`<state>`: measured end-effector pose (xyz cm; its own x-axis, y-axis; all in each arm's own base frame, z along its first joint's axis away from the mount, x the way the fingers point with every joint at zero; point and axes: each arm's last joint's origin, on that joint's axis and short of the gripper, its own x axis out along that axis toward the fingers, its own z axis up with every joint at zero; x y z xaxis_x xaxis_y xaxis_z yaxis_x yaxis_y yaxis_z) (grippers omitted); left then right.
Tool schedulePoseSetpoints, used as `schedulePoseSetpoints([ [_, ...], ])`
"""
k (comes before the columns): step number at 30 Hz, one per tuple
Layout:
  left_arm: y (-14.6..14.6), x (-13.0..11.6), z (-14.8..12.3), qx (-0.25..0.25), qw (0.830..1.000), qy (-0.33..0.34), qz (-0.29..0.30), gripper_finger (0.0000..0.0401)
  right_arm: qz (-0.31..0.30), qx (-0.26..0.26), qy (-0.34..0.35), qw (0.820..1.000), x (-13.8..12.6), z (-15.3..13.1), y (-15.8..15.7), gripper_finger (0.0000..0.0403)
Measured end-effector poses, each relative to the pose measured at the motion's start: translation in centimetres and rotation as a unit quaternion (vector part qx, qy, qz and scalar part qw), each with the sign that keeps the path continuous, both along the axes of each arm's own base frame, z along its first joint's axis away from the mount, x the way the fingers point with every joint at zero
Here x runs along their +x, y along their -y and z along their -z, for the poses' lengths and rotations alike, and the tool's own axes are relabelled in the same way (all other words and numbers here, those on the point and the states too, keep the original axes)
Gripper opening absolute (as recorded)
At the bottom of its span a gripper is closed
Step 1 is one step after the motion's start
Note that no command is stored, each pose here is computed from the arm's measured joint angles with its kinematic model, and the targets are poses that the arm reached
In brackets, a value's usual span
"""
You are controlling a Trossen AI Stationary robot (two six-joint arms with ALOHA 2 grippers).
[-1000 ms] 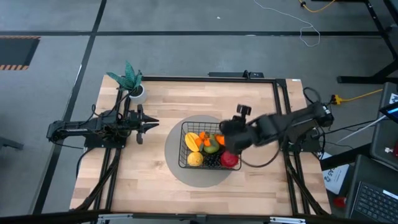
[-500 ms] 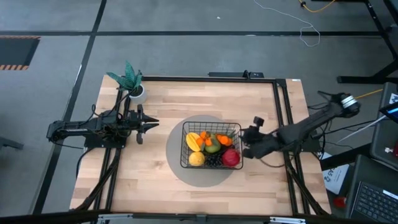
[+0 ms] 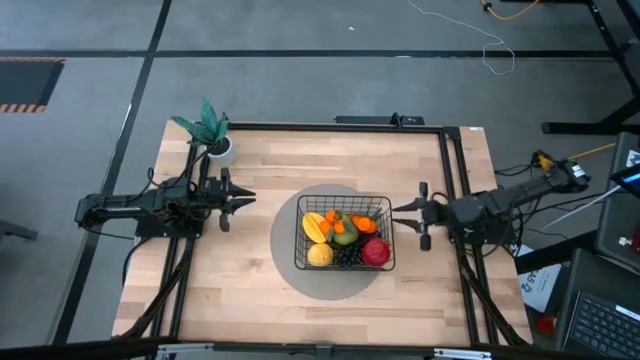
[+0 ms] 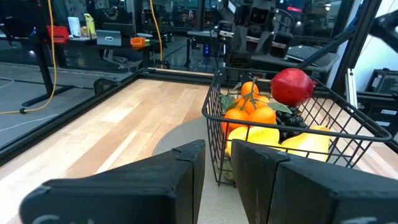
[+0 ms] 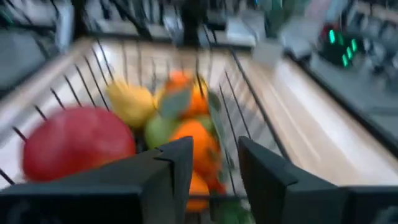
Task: Build produce basket
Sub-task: Return to Home Position
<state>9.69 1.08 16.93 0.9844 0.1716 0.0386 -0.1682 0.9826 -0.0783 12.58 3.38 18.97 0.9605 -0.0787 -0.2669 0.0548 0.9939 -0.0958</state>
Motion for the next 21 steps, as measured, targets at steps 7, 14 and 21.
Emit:
schedulePoseSetpoints([
  [7,0.0,0.0,0.0,0.000,1.000,0.000,0.000,0.0069,-0.019,0.010,0.083,0.996,-1.5,1.4,0.7,0.0126],
  [14,0.0,0.0,0.0,0.000,1.000,0.000,0.000,0.0069,0.010,0.018,0.124,0.992,-2.3,2.5,1.1,0.0127],
  [21,0.0,0.0,0.0,0.000,1.000,0.000,0.000,0.0069,0.012,0.029,0.158,0.987,-2.8,1.9,1.3,0.0127],
])
